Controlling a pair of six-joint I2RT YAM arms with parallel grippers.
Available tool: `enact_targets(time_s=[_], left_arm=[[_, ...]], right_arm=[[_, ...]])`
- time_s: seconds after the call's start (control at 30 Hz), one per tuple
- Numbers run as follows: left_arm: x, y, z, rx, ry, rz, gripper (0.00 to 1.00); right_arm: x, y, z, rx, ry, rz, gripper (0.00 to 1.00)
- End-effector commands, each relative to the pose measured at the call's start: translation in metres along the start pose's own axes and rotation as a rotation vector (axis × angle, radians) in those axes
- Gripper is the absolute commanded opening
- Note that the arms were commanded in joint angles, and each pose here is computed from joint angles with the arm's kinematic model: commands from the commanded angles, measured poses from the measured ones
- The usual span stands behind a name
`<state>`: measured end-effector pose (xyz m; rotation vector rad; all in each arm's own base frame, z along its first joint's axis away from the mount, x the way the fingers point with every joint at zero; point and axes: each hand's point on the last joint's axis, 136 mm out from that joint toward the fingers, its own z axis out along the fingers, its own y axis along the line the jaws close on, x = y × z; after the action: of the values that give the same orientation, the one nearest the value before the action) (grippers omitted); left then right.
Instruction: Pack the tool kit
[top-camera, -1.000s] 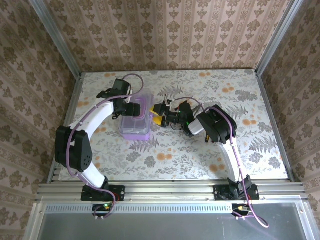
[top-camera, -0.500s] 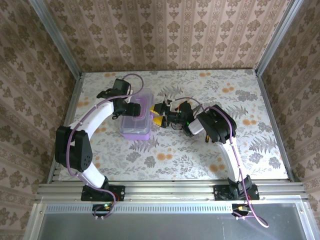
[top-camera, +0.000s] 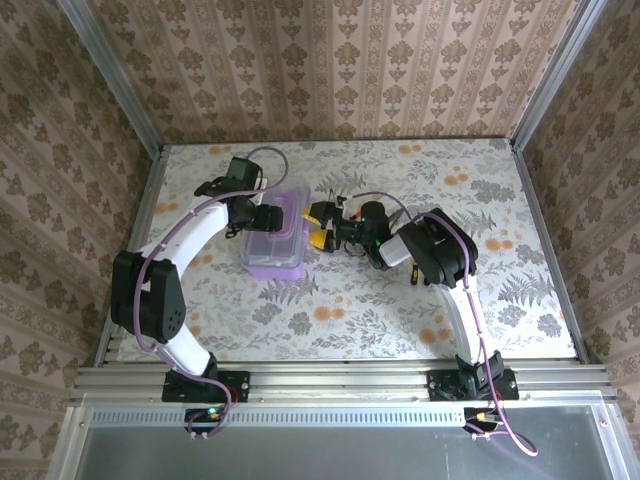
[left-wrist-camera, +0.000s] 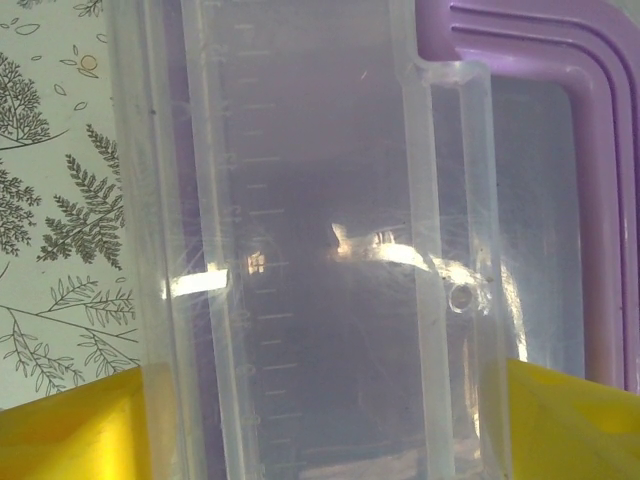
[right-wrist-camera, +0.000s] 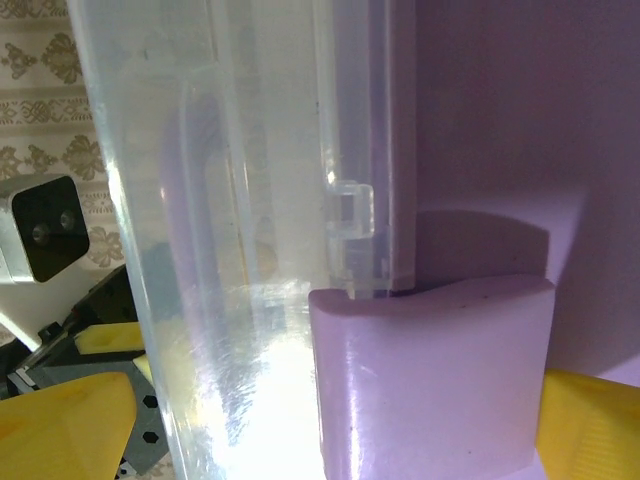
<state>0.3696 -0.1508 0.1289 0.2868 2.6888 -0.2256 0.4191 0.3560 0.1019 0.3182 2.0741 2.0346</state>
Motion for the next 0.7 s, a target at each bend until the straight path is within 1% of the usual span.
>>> enact_targets(time_s=[0.0, 0.13, 0.33, 0.47, 0.67], left_arm=[[0.04, -0.018, 0.018, 0.064, 0.165, 0.06, 0.79], [0.04, -0.018, 0.02, 0.067, 0.171, 0.062, 0.78], [0.046, -0.008, 0.028, 0.003, 0.196, 0.076, 0.78], [0.051, 0.003, 0.034, -0.057, 0.224, 0.089, 0.78], [0.056, 0.013, 0.04, -0.111, 0.25, 0.099, 0.78]], right_arm=[[-0.007, 0.043, 0.001, -0.098, -0.011, -0.067, 1.0], [0.004, 0.037, 0.015, -0.1, 0.023, -0.074, 1.0], [-0.001, 0.037, 0.013, -0.101, 0.01, -0.079, 1.0], [-0.012, 0.059, 0.002, -0.128, -0.028, -0.113, 0.99], [-0.022, 0.092, -0.004, -0.179, -0.038, -0.145, 0.96]])
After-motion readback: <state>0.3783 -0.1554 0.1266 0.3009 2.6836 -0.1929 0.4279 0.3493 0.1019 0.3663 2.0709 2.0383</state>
